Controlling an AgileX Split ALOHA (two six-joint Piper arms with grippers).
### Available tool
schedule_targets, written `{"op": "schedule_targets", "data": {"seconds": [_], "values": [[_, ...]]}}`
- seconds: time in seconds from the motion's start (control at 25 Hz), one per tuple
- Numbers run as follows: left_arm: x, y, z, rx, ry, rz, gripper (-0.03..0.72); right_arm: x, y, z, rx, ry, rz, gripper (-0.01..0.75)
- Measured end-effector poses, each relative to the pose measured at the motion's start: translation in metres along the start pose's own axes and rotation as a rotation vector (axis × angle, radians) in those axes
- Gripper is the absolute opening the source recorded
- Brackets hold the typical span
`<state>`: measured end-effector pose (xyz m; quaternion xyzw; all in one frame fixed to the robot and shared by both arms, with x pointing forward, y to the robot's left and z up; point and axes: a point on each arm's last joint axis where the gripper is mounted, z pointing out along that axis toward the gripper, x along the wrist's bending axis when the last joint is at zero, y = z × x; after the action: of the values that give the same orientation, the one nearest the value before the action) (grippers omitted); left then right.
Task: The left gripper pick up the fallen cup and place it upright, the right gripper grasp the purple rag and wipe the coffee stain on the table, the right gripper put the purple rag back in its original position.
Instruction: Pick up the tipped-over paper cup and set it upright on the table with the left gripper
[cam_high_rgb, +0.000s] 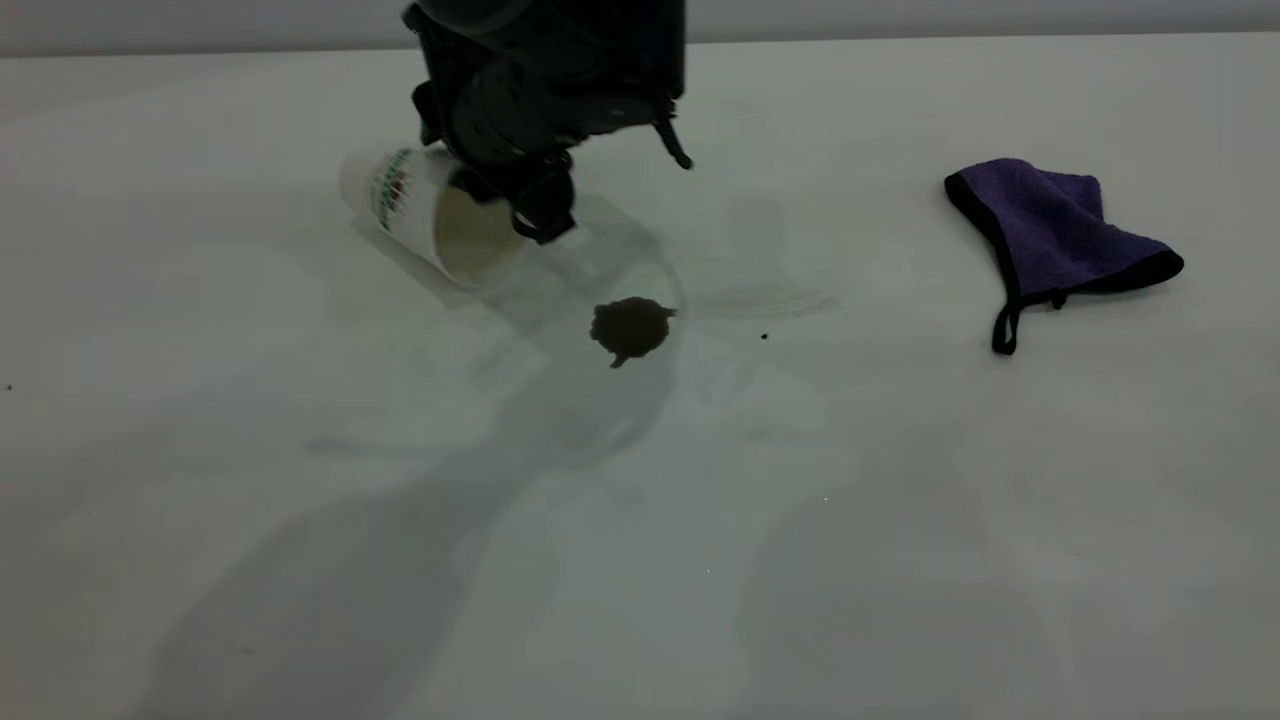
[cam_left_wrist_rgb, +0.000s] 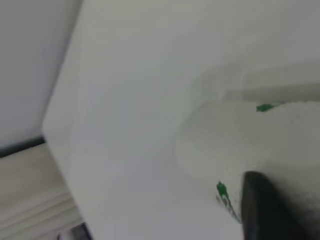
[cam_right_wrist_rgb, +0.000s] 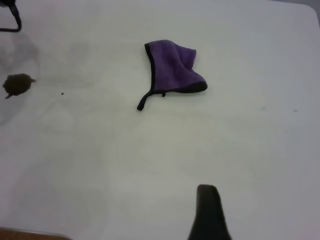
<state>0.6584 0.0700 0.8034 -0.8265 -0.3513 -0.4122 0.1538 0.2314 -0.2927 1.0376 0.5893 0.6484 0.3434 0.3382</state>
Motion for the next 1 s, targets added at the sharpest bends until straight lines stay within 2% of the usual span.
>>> {"op": "schedule_targets", "data": {"seconds": [0.08,0.2,0.28,0.44,0.56,0.72,0.88,1.0], "values": [[0.012,0.003,-0.005,0.017,0.030,0.006,0.052,0.000,0.000,0.000,0.000,0.000,0.000,0.588],[0.043,0.016,-0.030,-0.007,-0.005,-0.008,0.018,0.000,0.000,0.000,0.000,0.000,0.000,0.588],[0.075,0.023,-0.049,-0.036,-0.093,-0.043,0.014,0.000,0.000,0.000,0.000,0.000,0.000,0.588],[0.139,0.022,-0.063,-0.080,-0.378,-0.164,0.014,0.000,0.000,0.000,0.000,0.000,0.000,0.588],[0.165,0.012,-0.045,-0.093,-0.587,-0.235,0.014,0.000,0.000,0.000,0.000,0.000,0.000,0.588],[0.175,-0.001,-0.010,-0.109,-0.788,-0.344,0.014,0.000,0.000,0.000,0.000,0.000,0.000,0.588],[0.175,-0.009,0.020,-0.101,-0.870,-0.423,0.018,0.000,0.000,0.000,0.000,0.000,0.000,0.588],[0.168,-0.014,0.037,-0.077,-0.891,-0.444,0.025,0.000,0.000,0.000,0.000,0.000,0.000,0.588]]}}
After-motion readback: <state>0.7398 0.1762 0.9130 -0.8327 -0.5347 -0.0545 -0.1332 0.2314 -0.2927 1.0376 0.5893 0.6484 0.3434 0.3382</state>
